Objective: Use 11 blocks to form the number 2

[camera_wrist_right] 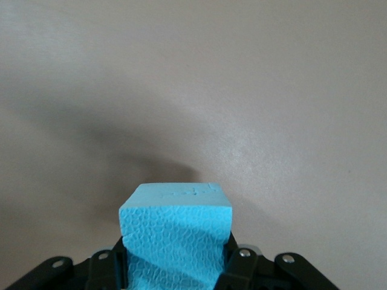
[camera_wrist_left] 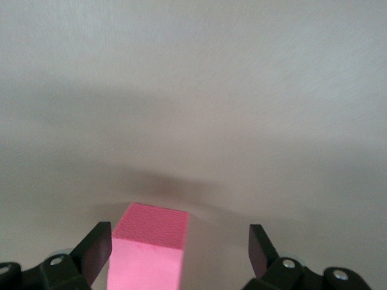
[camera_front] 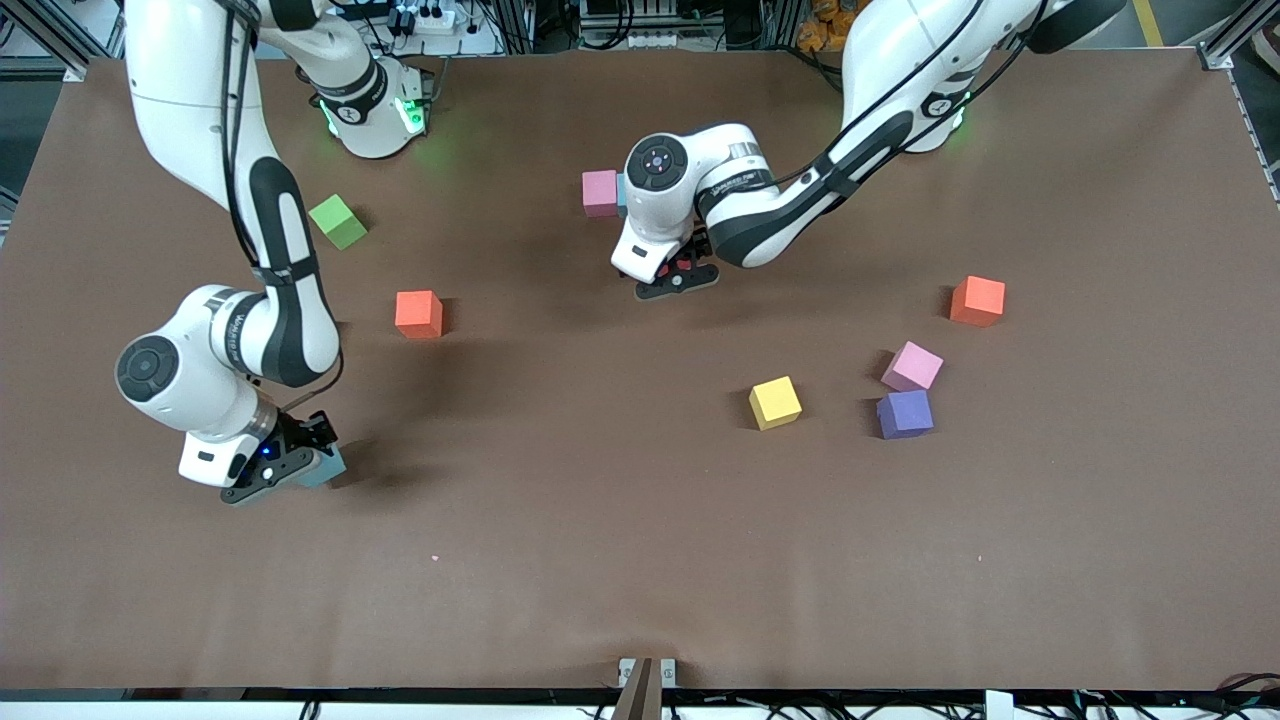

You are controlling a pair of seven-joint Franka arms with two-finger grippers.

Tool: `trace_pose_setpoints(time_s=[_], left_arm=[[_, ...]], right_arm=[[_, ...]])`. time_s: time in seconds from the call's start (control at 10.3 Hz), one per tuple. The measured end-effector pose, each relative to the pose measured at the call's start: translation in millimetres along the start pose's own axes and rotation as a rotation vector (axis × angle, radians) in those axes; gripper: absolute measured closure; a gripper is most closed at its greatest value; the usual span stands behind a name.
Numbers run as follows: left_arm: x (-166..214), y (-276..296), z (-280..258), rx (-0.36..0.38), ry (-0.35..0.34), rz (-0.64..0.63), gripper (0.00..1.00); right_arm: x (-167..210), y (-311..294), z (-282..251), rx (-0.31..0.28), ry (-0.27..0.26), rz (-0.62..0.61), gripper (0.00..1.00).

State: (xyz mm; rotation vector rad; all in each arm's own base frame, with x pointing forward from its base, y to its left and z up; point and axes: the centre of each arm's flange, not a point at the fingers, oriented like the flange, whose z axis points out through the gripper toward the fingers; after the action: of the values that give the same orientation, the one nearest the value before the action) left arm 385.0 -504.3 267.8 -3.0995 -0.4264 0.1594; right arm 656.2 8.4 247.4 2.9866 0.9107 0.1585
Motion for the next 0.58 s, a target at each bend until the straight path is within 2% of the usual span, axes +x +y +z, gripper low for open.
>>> trace_pose_setpoints(time_s=[0.29, 0.58], left_arm=[[51.9, -19.5, -39.5, -0.033, 0.057, -0.083, 0.00], [151.9, -84.2, -49.3, -0.029, 0.063, -0.065, 0.00]], right_arm=[[28.2, -59.1, -30.4, 0.045, 0.037, -0.142, 0.45], [67.1, -161.6, -45.7, 0.093, 0.047, -0.313, 0.45]])
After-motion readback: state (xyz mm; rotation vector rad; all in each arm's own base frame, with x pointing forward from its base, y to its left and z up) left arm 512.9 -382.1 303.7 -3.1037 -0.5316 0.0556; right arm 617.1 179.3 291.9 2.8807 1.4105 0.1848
